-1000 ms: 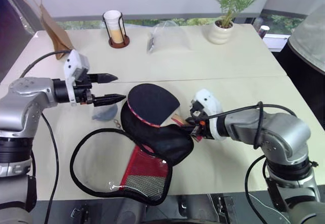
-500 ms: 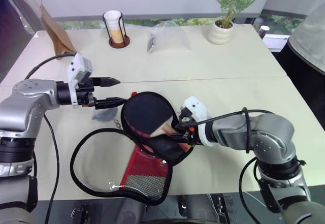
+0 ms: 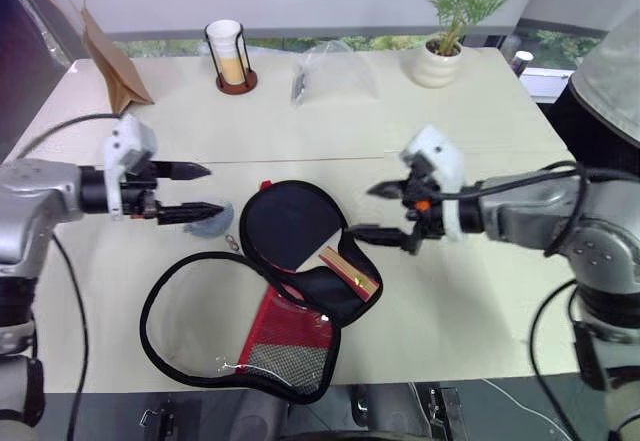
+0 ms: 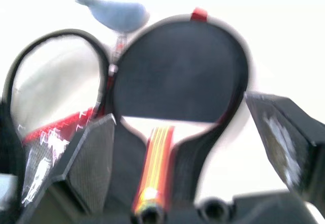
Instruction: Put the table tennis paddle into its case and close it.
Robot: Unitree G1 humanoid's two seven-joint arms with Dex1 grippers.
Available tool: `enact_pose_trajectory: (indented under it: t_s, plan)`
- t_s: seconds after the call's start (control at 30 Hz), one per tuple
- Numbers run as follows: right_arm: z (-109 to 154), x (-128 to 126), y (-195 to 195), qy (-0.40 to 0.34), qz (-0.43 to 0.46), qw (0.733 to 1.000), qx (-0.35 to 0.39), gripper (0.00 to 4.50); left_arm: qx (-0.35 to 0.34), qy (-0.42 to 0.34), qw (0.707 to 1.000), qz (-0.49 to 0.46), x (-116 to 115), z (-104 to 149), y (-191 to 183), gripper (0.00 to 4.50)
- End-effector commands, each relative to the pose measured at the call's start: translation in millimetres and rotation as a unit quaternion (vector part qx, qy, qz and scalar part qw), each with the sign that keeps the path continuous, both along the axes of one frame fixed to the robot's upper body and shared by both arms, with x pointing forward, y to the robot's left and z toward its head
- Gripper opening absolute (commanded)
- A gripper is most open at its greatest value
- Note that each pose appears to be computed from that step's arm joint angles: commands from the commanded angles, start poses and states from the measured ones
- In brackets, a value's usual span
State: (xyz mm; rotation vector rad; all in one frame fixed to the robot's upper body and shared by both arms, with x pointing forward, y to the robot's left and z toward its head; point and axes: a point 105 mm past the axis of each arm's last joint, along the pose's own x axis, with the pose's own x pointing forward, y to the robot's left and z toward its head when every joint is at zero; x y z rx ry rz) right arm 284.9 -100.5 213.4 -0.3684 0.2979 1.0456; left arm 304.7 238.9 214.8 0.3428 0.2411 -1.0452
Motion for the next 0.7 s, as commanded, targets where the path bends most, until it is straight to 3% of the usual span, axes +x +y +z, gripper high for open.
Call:
enact_pose_trajectory:
  t_s: [0.03,0.23,0.33,0.7]
  plan:
    - [9.5,1.1,-7.1,-0.064,0.06,0.996,0.007,4.44,0.042,-0.019,0.999,0.019,-9.6,8.6,33.9,4.18]
    - [2.8,4.4,-18.0,-0.098,0.105,0.99,0.001,4.44,0.113,-0.011,0.993,0.038,-22.8,-12.5,79.8,4.18]
    - [6.9,6.9,-16.3,-0.105,0.109,0.988,0.01,4.44,0.142,-0.01,0.989,0.027,-28.4,-34.9,88.9,4.18]
    - [10.8,10.2,-20.3,-0.117,0.092,0.989,0.011,4.44,0.156,-0.047,0.986,-0.02,-28.7,-108.0,71.9,4.18]
